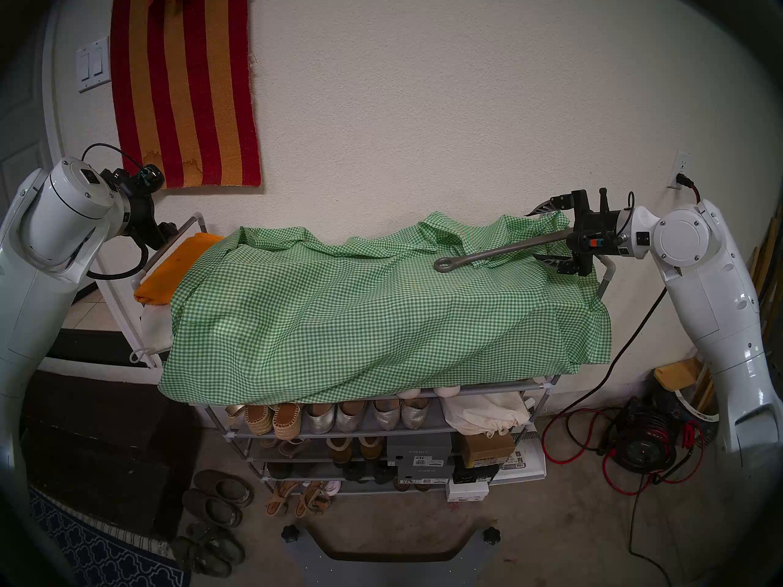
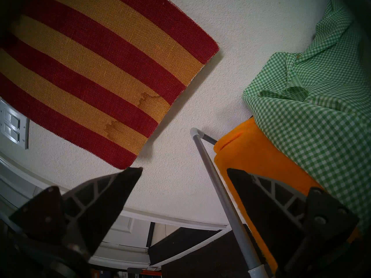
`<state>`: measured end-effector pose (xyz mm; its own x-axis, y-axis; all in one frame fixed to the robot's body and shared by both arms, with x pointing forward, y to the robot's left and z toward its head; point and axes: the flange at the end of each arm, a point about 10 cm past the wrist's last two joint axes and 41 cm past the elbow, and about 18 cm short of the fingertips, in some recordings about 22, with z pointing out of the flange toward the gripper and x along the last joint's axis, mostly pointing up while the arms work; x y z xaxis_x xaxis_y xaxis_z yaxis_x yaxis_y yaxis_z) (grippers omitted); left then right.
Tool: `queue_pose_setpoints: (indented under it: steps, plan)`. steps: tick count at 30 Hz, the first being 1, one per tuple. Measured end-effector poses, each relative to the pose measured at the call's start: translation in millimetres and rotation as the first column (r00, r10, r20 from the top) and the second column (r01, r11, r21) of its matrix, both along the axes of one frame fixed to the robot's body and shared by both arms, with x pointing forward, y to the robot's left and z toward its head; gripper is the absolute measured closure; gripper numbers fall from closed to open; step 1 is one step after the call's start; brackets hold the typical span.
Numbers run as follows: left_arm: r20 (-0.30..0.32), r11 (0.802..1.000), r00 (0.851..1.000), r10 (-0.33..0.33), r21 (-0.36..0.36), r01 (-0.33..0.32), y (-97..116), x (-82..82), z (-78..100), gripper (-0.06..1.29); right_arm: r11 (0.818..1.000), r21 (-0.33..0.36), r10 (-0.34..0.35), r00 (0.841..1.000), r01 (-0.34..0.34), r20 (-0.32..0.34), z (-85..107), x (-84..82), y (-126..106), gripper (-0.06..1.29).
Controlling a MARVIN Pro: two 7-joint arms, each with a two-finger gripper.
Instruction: Lift the object off the cloth, cover the shoe rack with the cloth, put the object back
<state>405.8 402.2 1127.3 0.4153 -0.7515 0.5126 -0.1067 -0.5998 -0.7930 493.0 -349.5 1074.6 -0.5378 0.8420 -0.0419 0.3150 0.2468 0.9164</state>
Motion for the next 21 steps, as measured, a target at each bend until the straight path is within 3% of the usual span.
queue_pose_setpoints:
  steps: [10,20,21]
  plan:
    - [0.0,1.0,1.0,0.0,0.0,0.0,0,0.0,0.1,0.04,1.0,0.007,-0.006,1.0,0.006,0.005,-19.6,14.6,4,-0.01]
    - [0.001,1.0,1.0,0.0,0.0,0.0,0,0.0,0.2,0.04,1.0,0.016,0.006,1.0,-0.006,0.013,-26.9,19.1,11,-0.01]
    - [0.001,1.0,1.0,0.0,0.001,0.0,0,0.0,0.2,0.04,1.0,0.017,0.007,1.0,-0.007,0.015,-26.8,19.2,11,0.4]
